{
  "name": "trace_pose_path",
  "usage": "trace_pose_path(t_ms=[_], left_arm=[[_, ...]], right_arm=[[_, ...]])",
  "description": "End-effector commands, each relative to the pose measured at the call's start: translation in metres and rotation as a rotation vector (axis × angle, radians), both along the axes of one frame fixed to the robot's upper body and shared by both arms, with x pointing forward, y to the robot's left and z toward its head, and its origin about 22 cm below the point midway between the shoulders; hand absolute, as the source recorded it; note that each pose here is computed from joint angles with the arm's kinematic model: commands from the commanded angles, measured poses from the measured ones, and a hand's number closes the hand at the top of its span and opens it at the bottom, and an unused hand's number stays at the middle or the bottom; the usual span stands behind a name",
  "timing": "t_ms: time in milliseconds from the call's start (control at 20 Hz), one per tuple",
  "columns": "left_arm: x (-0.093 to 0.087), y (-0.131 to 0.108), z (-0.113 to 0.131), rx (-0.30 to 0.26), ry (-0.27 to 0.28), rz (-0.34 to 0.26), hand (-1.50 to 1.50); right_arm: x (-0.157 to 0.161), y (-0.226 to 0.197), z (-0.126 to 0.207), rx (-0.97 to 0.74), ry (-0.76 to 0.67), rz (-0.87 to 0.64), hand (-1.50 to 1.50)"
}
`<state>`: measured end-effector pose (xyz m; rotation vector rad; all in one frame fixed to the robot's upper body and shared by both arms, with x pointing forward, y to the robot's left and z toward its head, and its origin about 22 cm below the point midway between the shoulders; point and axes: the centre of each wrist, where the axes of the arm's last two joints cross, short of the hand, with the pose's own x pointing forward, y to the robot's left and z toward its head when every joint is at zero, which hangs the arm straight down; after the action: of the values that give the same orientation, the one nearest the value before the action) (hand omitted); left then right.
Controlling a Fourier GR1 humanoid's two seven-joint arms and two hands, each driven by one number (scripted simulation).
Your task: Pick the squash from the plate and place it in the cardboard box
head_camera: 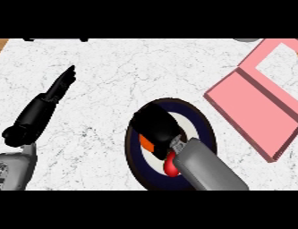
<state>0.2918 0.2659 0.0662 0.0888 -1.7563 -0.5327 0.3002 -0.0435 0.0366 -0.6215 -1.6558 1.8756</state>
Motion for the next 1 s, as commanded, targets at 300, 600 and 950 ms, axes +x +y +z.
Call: trace_pose_path(t_ms=[300,600,950], left_arm=[[0.003,-0.014,-0.004,0.001,0.019,-0.003,0.00],[-0.013,0.014,-0.006,0.005,0.026,-0.003,0.00],[-0.015,0.013,-0.002,0.001,0.018,0.014,0.00]], right_arm=[[0.004,0.015,0.063,0.189,-0.122,-0.394,1.50],[-0.009,0.015,0.122,0.365,-0.211,-0.545,1.50],[0.020,-0.021,0.182,0.581,-0.309,-0.875,1.50]])
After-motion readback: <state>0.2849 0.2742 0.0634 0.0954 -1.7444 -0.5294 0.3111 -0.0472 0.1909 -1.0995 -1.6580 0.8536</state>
